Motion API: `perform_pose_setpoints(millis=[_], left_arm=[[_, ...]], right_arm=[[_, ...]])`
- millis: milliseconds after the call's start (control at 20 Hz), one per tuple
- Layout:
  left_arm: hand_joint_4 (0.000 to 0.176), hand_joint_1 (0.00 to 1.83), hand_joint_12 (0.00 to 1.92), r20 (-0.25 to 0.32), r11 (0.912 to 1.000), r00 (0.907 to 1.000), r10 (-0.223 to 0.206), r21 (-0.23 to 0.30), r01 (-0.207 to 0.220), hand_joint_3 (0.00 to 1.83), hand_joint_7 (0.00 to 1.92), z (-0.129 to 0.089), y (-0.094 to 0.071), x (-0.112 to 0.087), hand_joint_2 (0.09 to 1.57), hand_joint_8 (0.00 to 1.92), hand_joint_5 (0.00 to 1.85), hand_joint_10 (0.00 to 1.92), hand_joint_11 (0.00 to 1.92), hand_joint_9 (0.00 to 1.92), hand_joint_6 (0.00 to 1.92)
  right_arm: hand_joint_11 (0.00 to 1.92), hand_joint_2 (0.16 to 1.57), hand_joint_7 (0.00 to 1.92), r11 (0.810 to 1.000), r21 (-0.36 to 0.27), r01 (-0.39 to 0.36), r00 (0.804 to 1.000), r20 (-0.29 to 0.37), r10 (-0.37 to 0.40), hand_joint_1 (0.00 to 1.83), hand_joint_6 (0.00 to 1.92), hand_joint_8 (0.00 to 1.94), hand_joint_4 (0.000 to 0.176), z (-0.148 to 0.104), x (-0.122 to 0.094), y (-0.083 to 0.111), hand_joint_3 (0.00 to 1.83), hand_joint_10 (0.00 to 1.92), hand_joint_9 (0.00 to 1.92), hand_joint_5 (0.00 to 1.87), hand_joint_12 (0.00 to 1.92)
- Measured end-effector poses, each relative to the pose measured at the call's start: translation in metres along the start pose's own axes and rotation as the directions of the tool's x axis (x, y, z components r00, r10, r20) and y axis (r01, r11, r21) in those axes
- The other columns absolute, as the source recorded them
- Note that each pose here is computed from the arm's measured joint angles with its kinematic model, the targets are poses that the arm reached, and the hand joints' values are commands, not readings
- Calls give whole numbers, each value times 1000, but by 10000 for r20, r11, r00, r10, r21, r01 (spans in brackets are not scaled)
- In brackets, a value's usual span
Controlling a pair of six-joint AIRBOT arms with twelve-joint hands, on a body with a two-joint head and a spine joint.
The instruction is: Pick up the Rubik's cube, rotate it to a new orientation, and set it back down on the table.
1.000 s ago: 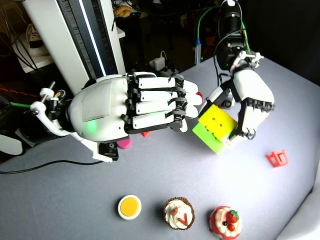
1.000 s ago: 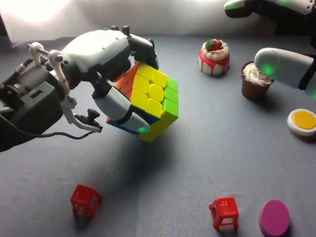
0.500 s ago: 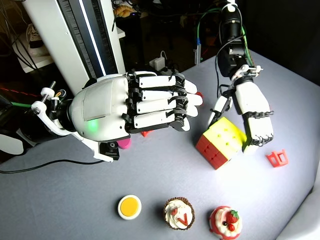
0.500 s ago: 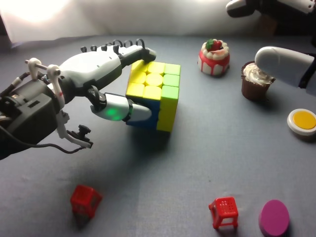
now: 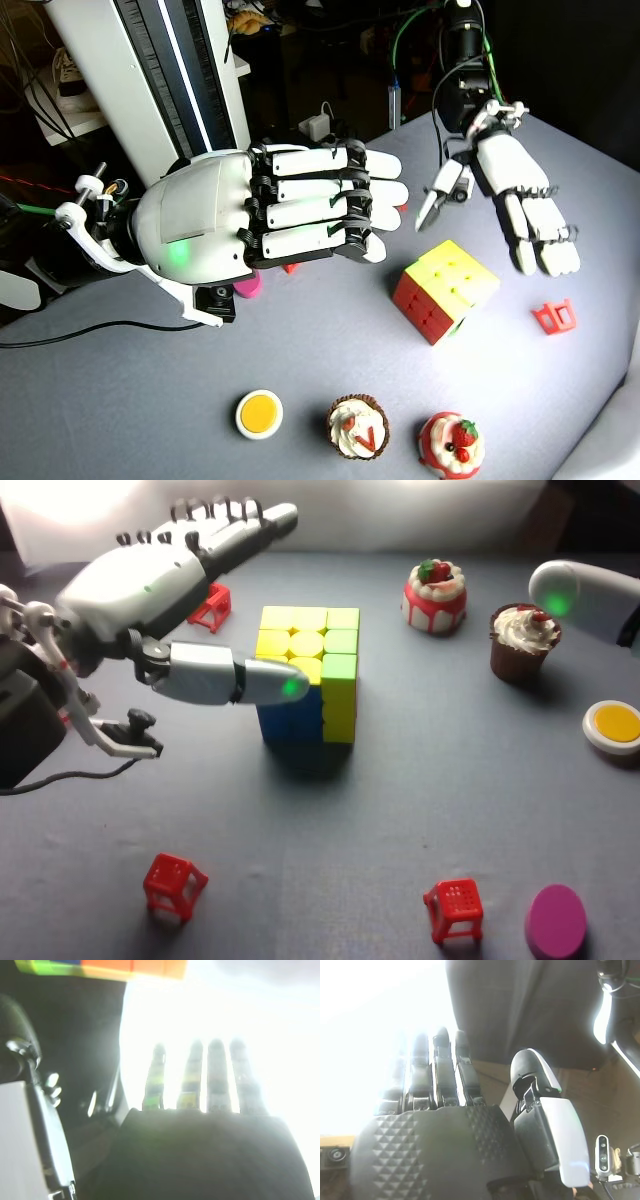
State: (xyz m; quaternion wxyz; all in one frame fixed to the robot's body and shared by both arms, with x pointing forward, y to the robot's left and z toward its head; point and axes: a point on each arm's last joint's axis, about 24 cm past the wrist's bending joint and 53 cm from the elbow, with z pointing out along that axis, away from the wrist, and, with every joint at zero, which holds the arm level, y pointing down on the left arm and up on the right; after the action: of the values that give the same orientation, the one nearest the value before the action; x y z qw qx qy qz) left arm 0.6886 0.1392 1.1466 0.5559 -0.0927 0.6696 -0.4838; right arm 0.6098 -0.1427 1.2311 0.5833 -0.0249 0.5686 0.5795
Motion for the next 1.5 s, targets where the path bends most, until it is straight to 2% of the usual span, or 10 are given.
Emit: perform_pose_setpoints(millis=[50,250,800,1000,1050,1200,1300,1400,1450,1500], left_arm=[[101,16,0,196,9994,9998,87,339,-94,33,0,-6,-9,-6,973,0,0,0,0,0,0],[174,0,0,999,9934,9949,164,1112,-276,26,0,-29,-29,-29,985,0,0,0,0,0,0],[157,0,0,2687,9842,9629,266,1617,-724,0,0,-81,-45,-72,981,0,0,0,0,0,0],[110,60,0,3137,9743,9483,480,1945,-1137,12,0,-101,-59,-84,1124,0,0,0,0,0,0],[134,124,0,3216,9719,9448,623,1959,-1308,7,0,-107,-61,-85,1122,0,0,0,0,0,0],[16,138,0,3635,9672,9298,585,2098,-1429,15,0,-119,-69,-94,1276,0,0,0,0,0,0],[41,355,0,4003,9548,9132,768,2344,-1830,0,0,-120,-81,-103,1224,0,20,0,0,0,8],[144,467,0,4088,9432,9096,740,2675,-1969,0,121,-120,-92,-106,1184,25,398,7,0,20,124],[170,569,3,4068,9355,9105,742,2877,-2049,1,195,-119,-98,-106,1206,12,524,18,3,92,138],[175,625,4,4055,9282,9112,728,3066,-2106,2,108,-118,-104,-106,1210,2,487,3,4,38,109]], right_arm=[[0,1334,0,10000,26,11,10000,28,-11,0,1,0,0,-2,-1,-1,0,3,0,0,2],[0,1289,0,9993,362,-118,9992,398,104,0,0,0,0,-6,-12,-7,0,0,0,0,0],[0,1213,0,9983,481,-327,9913,1288,263,108,0,0,0,-19,-39,0,0,0,0,0,0],[0,1181,0,9997,-53,-234,9816,1894,239,209,0,0,4,-26,-57,18,0,0,0,0,0],[0,1155,0,9998,-143,-163,9799,1984,188,293,0,0,5,-27,-61,22,0,0,0,0,0],[0,1165,0,9991,-426,-91,9745,2236,184,362,0,0,30,-30,-70,33,0,0,0,0,0],[0,1158,0,9978,-649,102,9726,2326,52,551,0,0,44,-34,-76,41,16,21,48,0,200],[0,1138,34,9962,-828,285,9692,2460,-73,640,0,8,113,-37,-84,48,5,77,177,0,581],[0,1370,133,9951,-922,367,9664,2566,-119,620,1460,38,163,-38,-88,53,17,79,175,321,659],[0,1391,219,9935,-1046,448,9631,2687,-151,677,1697,59,173,-40,-93,58,5,79,177,454,552]])
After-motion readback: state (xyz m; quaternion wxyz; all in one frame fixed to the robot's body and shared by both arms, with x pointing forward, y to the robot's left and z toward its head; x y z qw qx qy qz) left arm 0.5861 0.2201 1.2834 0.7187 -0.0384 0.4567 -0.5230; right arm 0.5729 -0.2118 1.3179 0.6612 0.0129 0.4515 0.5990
